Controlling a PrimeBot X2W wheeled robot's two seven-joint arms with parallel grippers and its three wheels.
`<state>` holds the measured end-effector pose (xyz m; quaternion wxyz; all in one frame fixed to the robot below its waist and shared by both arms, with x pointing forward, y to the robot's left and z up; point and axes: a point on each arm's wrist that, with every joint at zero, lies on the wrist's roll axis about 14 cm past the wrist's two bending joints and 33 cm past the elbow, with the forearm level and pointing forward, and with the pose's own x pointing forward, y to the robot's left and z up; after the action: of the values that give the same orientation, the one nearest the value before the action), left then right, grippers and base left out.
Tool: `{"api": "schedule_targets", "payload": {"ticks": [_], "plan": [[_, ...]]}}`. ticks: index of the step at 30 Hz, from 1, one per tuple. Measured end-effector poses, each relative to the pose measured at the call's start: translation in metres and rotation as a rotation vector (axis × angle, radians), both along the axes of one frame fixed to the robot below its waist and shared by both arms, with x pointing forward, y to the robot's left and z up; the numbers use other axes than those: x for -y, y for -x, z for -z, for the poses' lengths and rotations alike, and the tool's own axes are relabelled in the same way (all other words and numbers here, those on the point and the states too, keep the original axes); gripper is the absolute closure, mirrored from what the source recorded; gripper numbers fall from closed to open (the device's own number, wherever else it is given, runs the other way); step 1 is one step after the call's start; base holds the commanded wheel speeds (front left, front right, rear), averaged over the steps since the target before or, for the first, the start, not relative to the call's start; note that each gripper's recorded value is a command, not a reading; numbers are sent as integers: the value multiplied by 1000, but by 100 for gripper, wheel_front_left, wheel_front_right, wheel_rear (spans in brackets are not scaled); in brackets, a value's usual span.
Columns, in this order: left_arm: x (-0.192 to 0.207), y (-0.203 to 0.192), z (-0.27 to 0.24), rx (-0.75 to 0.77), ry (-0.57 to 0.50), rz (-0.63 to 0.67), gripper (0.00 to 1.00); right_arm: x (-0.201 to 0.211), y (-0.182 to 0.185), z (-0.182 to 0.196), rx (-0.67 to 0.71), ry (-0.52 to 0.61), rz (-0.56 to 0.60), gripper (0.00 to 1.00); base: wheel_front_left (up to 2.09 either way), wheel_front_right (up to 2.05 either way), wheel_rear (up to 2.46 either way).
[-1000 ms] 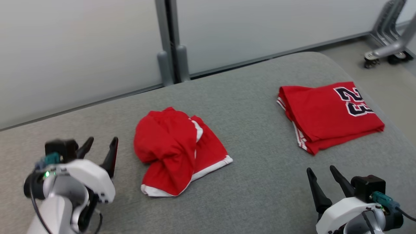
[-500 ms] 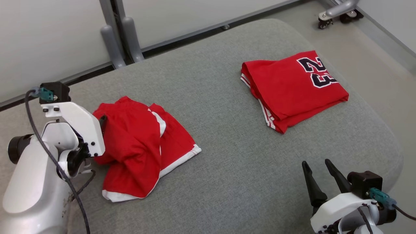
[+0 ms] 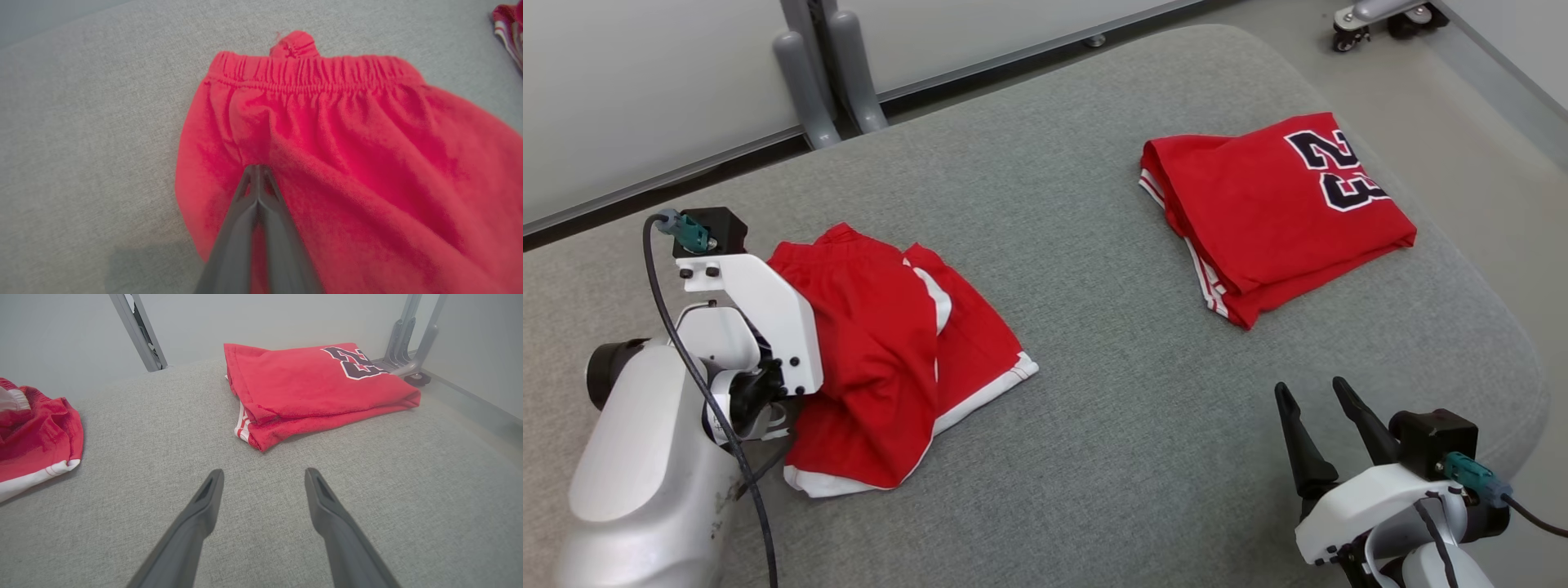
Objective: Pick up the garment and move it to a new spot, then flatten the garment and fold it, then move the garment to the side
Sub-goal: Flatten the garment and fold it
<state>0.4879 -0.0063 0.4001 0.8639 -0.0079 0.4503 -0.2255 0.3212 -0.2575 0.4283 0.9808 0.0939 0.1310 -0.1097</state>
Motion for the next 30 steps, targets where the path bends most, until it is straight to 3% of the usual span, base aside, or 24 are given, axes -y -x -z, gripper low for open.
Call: {"api": "schedule_targets", "payload": {"ticks": [8,14,15,16,20,30], "plan": [[22,-3,-27,83,156,-13,100,-14,-13,-3,18,-8,-50,0,0,0,0],[13,-22,-54,197,105,-17,100,-19,-15,-5,27,-15,-66,0,0,0,0],[13,-23,-58,204,106,-24,76,-19,-15,-5,28,-15,-67,0,0,0,0],[15,-24,-62,213,111,-19,0,-19,-15,-5,28,-15,-68,0,0,0,0],[14,-32,-65,219,82,-28,0,-20,-14,-3,20,-14,-70,0,0,0,0],[17,-27,-11,-3,3,-6,0,-6,-6,10,-19,-12,-17,0,0,0,0]]}}
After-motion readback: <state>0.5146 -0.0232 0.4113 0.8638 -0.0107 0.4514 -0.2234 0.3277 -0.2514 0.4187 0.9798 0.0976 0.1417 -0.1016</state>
